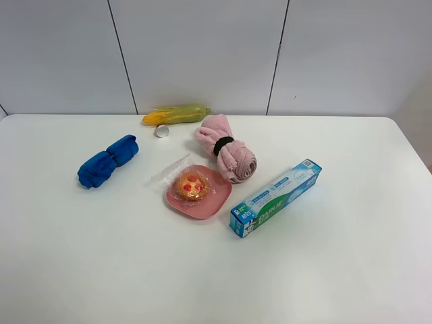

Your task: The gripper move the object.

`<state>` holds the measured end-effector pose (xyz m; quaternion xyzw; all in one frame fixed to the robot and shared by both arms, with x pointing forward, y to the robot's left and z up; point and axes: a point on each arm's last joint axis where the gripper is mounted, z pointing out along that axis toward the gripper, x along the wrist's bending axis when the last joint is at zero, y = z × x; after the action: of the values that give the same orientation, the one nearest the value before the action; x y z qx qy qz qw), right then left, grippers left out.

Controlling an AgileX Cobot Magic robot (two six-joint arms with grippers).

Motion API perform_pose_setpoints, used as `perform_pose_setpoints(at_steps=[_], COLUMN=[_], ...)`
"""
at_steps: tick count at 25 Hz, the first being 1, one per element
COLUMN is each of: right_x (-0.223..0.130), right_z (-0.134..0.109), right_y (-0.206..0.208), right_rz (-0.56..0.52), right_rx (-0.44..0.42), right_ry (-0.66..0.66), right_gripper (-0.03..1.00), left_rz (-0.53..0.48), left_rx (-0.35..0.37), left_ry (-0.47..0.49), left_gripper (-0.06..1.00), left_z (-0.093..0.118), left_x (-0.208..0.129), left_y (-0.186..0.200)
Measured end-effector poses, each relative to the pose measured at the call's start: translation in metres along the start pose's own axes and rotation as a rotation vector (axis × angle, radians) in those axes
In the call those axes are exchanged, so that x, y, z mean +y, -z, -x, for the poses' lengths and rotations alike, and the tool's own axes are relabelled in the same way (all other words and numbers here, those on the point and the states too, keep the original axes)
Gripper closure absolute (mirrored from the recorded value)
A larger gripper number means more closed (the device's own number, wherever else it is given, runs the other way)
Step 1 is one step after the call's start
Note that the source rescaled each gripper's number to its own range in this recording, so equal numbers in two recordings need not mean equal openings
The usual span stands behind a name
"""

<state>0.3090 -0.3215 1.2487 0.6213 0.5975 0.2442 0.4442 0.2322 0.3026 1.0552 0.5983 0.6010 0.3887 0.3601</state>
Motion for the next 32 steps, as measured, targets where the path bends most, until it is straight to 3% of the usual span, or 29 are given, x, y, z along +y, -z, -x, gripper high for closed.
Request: perform_pose_setpoints(at_steps=[4,5,10,15,32], right_x=[-0.041,-0.067,-0.13,-0.171,-0.202], right_z=[-0.006,-0.011,-0.03,-0.041,-0.059], right_y=[0.013,0.015,0.015,0.011,-0.023], right_rz=[0.003,0.001,0.025,0.09,0.05], right_rx=[0.0,0.012,0.095,0.114,0.193], right_ry=[-0.01,-0.019,-0.064,-0.085,-0.129], right_gripper=[0.08,0.08,0.08,0.08,0.09], left_rz=[0.0,0.0,0.0,0.0,0.0], left_rx=[0.0,0.0,0.0,0.0,0.0], left_ry=[0.0,0.0,0.0,0.0,0.0], left_gripper=[-0.06,-0.06,-0.06,-0.06,-0.06], left_z=[0.0,0.0,0.0,0.0,0.0], left_x=[0.0,0.0,0.0,0.0,0.0], left_y=[0.0,0.0,0.0,0.0,0.0])
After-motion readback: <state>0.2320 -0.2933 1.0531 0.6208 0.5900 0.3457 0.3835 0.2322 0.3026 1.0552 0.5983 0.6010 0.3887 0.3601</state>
